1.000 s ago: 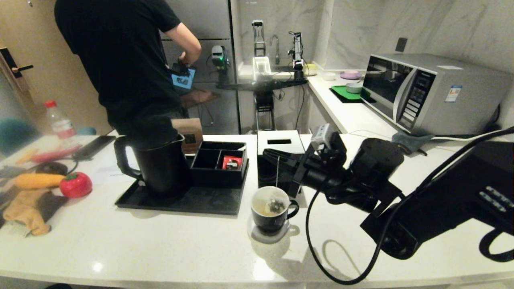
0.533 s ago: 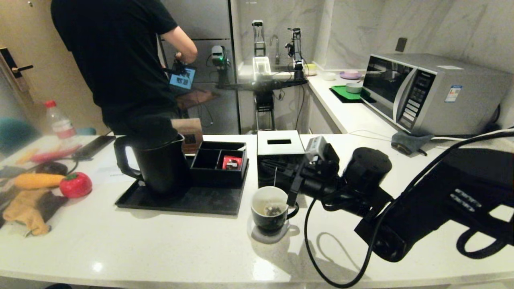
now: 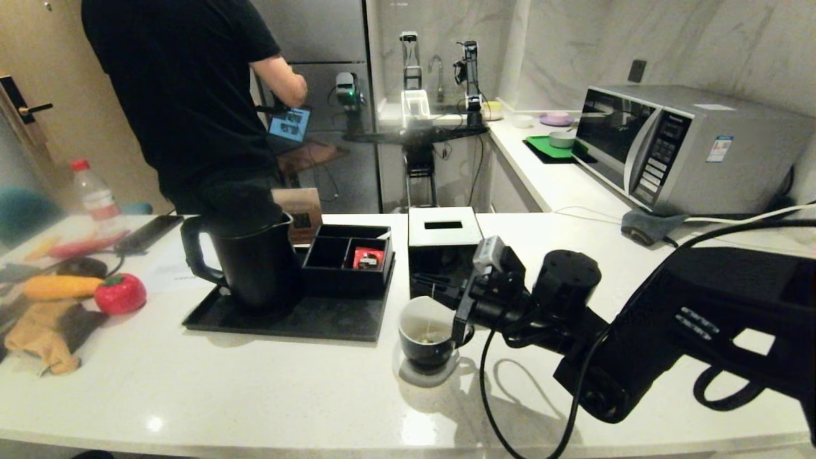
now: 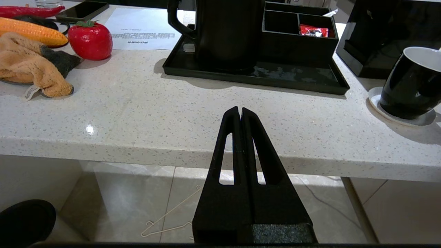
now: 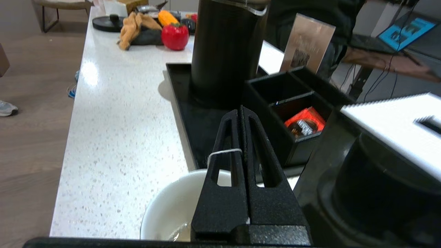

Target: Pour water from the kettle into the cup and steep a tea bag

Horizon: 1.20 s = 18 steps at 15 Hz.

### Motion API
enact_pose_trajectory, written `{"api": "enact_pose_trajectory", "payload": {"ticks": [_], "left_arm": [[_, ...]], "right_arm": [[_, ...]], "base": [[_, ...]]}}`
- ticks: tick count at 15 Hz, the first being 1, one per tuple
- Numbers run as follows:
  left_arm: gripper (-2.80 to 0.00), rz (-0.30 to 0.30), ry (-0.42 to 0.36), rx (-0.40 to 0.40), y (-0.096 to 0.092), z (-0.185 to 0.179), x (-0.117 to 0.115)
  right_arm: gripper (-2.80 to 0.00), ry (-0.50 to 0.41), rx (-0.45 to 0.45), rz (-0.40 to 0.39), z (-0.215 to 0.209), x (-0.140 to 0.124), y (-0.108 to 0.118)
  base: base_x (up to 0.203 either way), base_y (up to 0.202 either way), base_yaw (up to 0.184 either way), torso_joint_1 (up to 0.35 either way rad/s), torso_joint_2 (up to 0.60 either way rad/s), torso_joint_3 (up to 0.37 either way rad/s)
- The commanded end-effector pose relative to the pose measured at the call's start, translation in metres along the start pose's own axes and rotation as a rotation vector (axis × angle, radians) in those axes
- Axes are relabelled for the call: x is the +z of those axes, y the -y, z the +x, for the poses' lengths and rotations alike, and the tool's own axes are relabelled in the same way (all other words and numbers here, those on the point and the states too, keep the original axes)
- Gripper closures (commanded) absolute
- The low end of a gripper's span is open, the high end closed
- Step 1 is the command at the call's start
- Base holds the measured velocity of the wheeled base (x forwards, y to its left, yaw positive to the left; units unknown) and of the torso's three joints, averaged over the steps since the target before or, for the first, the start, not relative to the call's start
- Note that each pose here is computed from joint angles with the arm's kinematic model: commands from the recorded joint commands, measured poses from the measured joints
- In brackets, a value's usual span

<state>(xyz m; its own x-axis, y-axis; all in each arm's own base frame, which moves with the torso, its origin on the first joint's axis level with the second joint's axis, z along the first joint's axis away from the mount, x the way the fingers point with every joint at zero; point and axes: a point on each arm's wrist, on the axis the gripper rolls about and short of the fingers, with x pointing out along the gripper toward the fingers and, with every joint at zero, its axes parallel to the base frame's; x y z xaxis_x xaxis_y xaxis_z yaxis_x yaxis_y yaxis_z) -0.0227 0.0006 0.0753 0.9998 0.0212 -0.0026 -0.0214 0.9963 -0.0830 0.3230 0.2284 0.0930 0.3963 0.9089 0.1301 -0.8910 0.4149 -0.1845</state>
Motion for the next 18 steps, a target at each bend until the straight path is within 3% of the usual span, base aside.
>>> {"api": "enact_pose_trajectory", "payload": {"ticks": [1,10,18], "left_arm": [[0.00,-0.001,0.001,0.000,0.000,0.000,0.000],[0.00,-0.001,0.001,0.000,0.000,0.000,0.000],[0.00,-0.003,0.001,0.000,0.000,0.000,0.000]], "right_arm": [[0.00,0.010,0.004,-0.006,0.000,-0.002,0.000],[0.00,0.157,-0.022,-0.081,0.000,0.060,0.012],[0.00,0.180,-0.039,-0.100,-0.004,0.071,0.019]], "base": [[0.000,0.000,0.000,0.000,0.00,0.000],[0.000,0.000,0.000,0.000,0.00,0.000],[0.000,0.000,0.000,0.000,0.00,0.000]]}}
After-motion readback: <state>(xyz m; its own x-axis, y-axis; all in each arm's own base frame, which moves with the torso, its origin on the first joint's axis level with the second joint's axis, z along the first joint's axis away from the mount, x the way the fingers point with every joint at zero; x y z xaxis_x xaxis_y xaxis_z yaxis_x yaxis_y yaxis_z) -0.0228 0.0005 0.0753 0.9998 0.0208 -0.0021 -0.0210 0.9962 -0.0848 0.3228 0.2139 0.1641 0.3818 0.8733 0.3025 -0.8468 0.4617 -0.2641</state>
